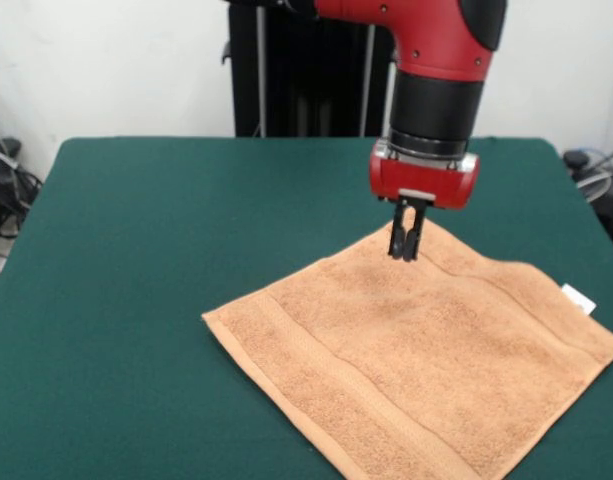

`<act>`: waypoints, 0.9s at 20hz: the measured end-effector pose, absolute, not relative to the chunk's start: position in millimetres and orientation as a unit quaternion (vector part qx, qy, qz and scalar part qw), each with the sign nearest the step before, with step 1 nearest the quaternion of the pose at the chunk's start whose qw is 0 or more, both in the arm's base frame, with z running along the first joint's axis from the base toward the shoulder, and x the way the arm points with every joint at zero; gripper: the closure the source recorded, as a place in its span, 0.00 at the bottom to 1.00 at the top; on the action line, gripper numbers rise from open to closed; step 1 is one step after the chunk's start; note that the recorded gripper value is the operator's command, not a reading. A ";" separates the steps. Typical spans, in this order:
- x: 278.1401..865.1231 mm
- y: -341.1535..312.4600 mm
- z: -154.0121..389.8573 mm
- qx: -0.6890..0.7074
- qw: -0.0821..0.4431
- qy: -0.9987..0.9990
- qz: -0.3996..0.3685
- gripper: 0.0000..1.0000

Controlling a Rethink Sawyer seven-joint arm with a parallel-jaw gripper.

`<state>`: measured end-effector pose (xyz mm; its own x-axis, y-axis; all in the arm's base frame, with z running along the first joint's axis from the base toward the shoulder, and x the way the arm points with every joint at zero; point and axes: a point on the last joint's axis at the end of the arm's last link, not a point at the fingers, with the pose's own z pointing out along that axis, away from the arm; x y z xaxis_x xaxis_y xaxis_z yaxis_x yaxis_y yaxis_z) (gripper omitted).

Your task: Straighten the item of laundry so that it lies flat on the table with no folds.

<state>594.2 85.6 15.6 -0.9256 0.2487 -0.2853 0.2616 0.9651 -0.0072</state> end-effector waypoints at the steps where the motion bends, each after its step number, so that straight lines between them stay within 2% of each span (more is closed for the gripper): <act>1: 592.7 86.0 11.9 0.129 0.143 0.981 -0.023 1.00; 18: 559.6 92.4 -39.7 0.119 0.110 0.987 -0.023 1.00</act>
<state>559.6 92.4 -39.7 -0.9477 0.2287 -0.2227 0.2390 0.9708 -0.0199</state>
